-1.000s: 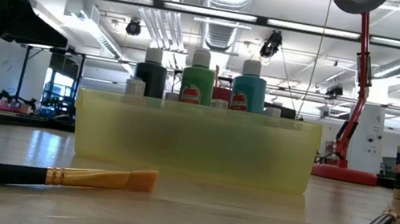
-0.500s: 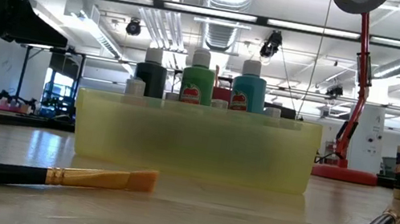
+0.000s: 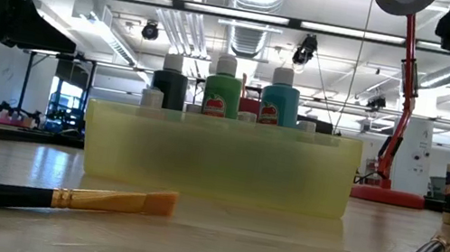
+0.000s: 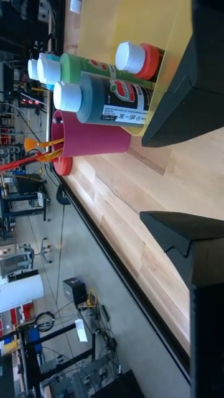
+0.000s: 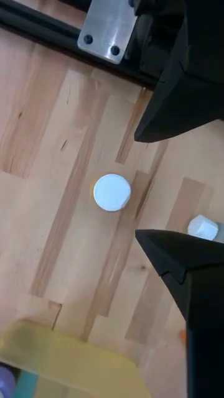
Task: Pick & Place Paint Supplies
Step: Put the small yellow paint bottle into the yellow bin
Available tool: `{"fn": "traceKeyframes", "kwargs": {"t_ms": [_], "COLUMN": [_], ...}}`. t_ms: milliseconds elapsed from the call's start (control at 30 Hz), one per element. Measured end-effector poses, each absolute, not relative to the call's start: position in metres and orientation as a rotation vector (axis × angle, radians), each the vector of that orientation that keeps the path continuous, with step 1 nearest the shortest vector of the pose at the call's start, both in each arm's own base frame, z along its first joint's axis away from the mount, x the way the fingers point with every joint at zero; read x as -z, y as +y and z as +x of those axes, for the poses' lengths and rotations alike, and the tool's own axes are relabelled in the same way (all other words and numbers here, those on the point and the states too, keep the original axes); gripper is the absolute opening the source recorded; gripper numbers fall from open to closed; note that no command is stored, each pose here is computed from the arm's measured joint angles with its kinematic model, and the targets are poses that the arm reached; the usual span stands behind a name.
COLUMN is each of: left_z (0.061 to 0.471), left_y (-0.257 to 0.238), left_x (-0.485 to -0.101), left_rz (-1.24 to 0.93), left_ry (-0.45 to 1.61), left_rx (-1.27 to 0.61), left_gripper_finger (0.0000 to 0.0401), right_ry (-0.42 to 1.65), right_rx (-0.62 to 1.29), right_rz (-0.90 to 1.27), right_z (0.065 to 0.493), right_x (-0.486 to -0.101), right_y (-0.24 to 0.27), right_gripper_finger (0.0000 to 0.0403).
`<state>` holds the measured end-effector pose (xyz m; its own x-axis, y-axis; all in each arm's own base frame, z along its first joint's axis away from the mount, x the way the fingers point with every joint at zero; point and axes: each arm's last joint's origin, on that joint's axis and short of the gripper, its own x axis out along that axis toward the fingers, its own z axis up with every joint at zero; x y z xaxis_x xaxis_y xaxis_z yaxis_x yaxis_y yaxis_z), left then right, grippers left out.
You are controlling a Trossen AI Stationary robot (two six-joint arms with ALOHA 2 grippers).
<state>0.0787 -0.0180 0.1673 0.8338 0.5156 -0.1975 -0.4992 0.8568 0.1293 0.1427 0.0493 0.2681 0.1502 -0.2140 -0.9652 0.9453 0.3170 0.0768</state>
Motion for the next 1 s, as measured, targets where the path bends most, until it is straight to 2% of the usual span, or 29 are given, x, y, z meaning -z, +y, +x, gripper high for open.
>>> {"fn": "traceKeyframes", "kwargs": {"t_ms": [367, 633, 1000], "left_z": [0.079, 0.079, 0.079], "left_y": [-0.018, -0.018, -0.018], "left_x": [-0.167, -0.167, -0.167], "left_rz": [0.074, 0.073, 0.073], "left_ry": [0.23, 0.23, 0.229], "left_rx": [-0.538, -0.538, -0.538], "left_gripper_finger": [0.0184, 0.0184, 0.0184], "right_ry": [1.082, 1.076, 1.072], "right_rx": [0.99, 0.985, 0.986], "right_rz": [0.853, 0.851, 0.853], "right_z": [0.149, 0.151, 0.151], "right_x": [-0.243, -0.223, -0.219], "right_y": [0.044, 0.039, 0.037], "right_gripper_finger": [0.0251, 0.0226, 0.0201]}}
